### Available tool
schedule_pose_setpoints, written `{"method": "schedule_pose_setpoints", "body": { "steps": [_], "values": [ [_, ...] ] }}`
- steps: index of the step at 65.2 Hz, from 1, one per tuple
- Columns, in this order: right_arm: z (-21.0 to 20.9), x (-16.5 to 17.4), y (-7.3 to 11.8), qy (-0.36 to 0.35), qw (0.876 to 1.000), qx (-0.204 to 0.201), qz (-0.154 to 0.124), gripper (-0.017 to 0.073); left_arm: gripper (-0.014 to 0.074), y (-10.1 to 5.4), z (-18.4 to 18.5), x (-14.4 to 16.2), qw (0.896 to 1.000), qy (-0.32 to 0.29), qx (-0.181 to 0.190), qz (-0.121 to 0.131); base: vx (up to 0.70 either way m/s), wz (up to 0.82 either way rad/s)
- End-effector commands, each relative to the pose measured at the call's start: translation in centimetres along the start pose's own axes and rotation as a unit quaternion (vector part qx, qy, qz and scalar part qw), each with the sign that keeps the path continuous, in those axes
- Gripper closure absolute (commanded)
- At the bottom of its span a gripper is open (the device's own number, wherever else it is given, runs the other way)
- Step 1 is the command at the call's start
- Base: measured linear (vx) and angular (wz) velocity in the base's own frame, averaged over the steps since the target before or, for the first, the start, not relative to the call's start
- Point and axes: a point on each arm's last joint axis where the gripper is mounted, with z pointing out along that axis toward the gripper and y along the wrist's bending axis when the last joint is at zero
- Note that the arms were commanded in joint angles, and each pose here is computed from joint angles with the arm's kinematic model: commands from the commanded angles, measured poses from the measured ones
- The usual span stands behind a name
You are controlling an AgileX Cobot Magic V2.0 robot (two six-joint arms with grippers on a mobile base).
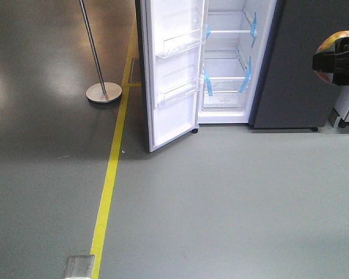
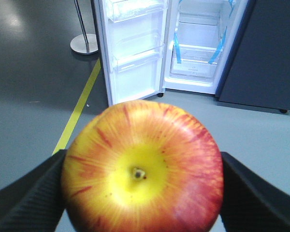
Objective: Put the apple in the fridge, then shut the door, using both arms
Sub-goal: 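Keep driving closer to the refrigerator with the apple held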
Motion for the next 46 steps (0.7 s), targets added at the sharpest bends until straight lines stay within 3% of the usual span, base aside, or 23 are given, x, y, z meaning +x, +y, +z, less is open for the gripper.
{"method": "schedule_pose_setpoints", "body": {
  "steps": [1, 46],
  "values": [
    [-1.67, -1.81, -0.2, -0.067, 0.998, 0.013, 0.0, 0.0391, 0.0601, -0.19, 0.03, -0.1, 0.999, -0.029, 0.014, 0.0, 0.12, 0.0],
    [-1.67, -1.81, -0.2, -0.067, 0.998, 0.013, 0.0, 0.0391, 0.0601, -0.19, 0.03, -0.1, 0.999, -0.029, 0.014, 0.0, 0.1, 0.0]
  ]
}}
